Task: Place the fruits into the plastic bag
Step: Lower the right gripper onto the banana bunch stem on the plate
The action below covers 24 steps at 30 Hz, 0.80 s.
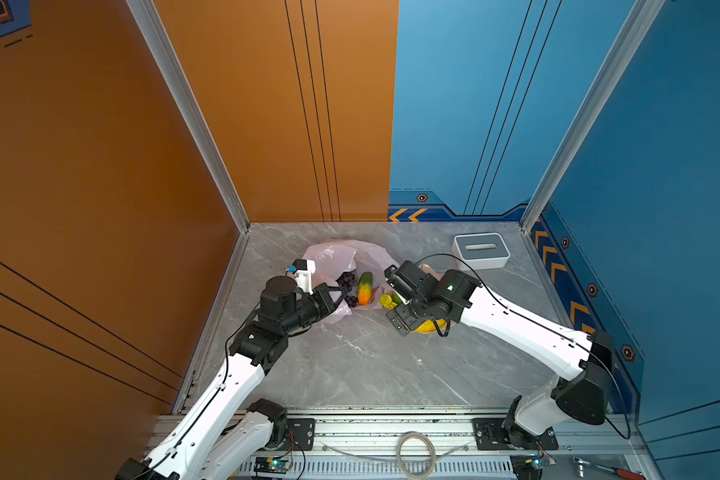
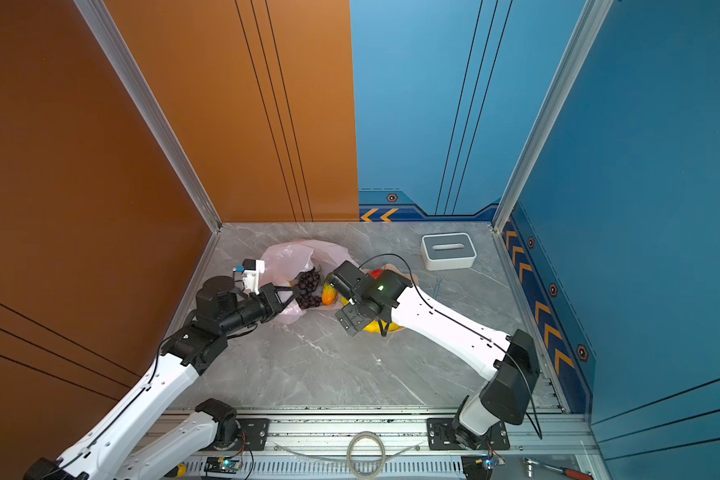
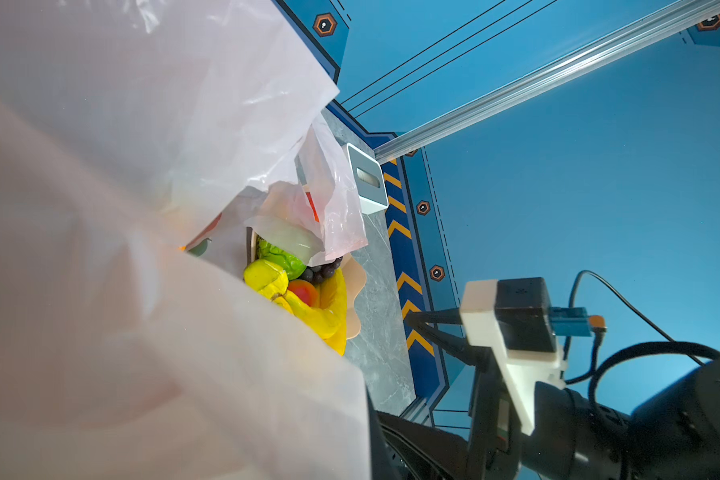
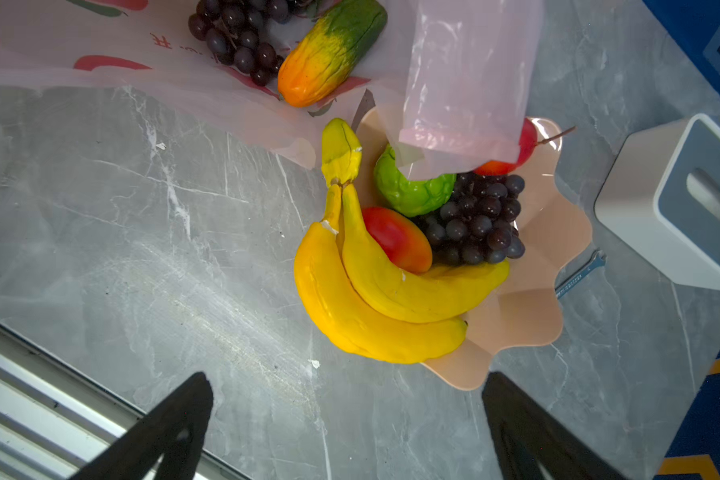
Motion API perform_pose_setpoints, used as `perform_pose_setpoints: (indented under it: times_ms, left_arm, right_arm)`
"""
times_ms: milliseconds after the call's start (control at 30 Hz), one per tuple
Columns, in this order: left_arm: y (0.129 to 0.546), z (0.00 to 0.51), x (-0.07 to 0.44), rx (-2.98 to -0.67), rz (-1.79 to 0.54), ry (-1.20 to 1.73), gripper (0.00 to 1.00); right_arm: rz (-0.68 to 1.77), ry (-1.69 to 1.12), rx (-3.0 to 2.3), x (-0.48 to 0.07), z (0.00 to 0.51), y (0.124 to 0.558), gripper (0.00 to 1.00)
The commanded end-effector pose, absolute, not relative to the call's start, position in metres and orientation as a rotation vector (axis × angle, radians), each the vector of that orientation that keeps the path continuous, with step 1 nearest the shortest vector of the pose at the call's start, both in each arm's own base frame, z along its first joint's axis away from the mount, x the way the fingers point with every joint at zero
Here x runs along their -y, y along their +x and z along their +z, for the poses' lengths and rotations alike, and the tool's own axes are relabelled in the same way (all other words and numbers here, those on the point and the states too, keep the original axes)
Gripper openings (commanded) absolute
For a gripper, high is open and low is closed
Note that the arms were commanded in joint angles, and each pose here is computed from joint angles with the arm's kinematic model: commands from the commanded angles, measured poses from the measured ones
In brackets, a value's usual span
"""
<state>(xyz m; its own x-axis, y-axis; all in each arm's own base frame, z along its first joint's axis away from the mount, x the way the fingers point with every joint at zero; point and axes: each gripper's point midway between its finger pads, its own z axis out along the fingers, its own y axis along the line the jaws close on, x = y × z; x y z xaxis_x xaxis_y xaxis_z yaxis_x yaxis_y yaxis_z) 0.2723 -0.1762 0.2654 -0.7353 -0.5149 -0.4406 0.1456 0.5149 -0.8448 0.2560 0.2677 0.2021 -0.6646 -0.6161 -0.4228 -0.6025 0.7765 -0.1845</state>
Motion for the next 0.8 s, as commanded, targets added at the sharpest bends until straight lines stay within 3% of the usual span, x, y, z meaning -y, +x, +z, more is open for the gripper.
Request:
perform_pose_setpoints:
  times_ms: [0, 433, 767]
  left_arm:
    - [0.273, 0.268, 0.172, -2.057, -1.236, -0.314, 0.0]
    - [0.274, 0.267, 0.169, -2.058, -1.235, -0.321, 0.0]
    - [0.273, 0.266, 0.164, -2.055, -1.235, -0.334, 0.0]
  right_arm:
    - [-0.142, -0.982, -2.48, -0.27, 0.2, 0.262, 1.0]
    - [-0.351, -1.074, -2.519, -0.286, 0.147, 0.29, 1.0]
    - [-0.48, -1.069, -2.56, -0.266, 0.12, 0.301, 0.93]
